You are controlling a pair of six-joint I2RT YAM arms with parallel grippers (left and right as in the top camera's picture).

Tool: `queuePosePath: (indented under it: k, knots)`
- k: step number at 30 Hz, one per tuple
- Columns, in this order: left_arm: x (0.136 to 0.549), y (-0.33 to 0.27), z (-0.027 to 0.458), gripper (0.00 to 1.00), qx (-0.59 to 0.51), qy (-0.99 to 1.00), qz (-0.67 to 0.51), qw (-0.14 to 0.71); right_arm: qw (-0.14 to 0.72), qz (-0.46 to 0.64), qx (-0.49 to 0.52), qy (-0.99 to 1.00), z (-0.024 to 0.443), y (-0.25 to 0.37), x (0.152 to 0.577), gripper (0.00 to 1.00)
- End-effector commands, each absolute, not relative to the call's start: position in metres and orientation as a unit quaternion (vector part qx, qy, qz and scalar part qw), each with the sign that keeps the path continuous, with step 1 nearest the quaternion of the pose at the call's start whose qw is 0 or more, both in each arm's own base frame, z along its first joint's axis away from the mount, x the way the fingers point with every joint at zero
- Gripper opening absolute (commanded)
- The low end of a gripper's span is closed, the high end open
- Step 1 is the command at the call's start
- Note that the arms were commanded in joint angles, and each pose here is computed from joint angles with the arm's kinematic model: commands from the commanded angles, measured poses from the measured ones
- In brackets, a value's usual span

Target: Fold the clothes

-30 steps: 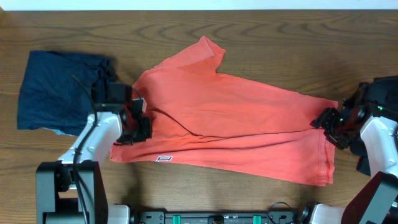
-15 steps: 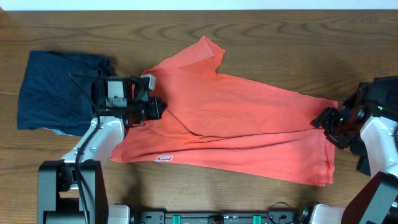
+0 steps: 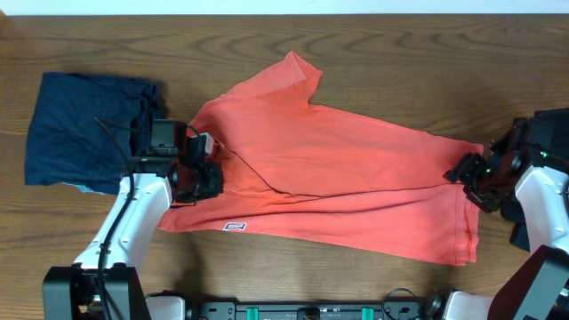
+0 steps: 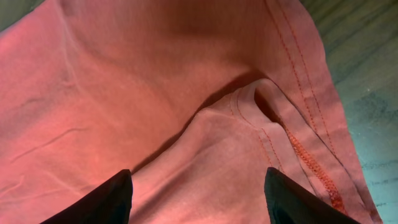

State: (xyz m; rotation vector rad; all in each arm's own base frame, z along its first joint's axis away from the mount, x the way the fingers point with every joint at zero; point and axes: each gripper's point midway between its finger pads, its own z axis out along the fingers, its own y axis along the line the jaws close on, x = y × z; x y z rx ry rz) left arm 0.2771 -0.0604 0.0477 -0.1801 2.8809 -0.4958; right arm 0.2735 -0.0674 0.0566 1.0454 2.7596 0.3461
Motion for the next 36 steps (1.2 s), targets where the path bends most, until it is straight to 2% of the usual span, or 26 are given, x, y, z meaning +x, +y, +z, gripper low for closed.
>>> queuePosePath:
  k: [1,7,10,14,17,24,28,29,31,32,36]
  knots:
    - [0.279,-0.03,0.033,0.06,-0.064,0.988,-0.079,0.12,0.102,0.118,0.354,0.922,0.065,-0.07,0.28,0.66]
    - [0.297,-0.04,0.006,0.06,-0.05,0.985,-0.089,0.142,0.103,0.118,0.353,0.923,0.065,-0.07,0.28,0.67]
    - [0.304,-0.07,0.002,0.06,-0.021,0.978,-0.144,0.146,0.102,0.118,0.353,0.923,0.065,-0.07,0.28,0.67]
    - [0.312,-0.138,0.039,0.06,0.023,0.937,-0.309,0.163,0.099,0.118,0.353,0.923,0.064,-0.069,0.279,0.67]
    - [0.316,-0.166,0.07,0.06,0.046,0.911,-0.366,0.184,0.098,0.118,0.353,0.923,0.064,-0.069,0.278,0.67]
    - [0.324,-0.168,0.118,0.06,0.073,0.892,-0.363,0.259,0.099,0.118,0.353,0.923,0.064,-0.069,0.279,0.67]
    - [0.32,-0.13,0.116,0.08,0.025,0.922,-0.274,0.272,0.098,0.118,0.348,0.925,0.064,-0.069,0.278,0.67]
    - [0.315,-0.12,0.11,0.14,0.014,0.933,-0.245,0.265,0.098,0.118,0.348,0.925,0.064,-0.069,0.278,0.67]
    - [0.302,-0.102,0.095,0.45,0.006,0.952,-0.189,0.24,0.098,0.117,0.342,0.927,0.064,-0.069,0.278,0.67]
    - [0.295,-0.092,0.086,0.52,0.004,0.962,-0.159,0.223,0.099,0.117,0.341,0.927,0.064,-0.069,0.278,0.67]
    - [0.282,-0.058,0.058,0.55,-0.016,0.98,-0.061,0.186,0.1,0.117,0.341,0.927,0.064,-0.069,0.278,0.68]
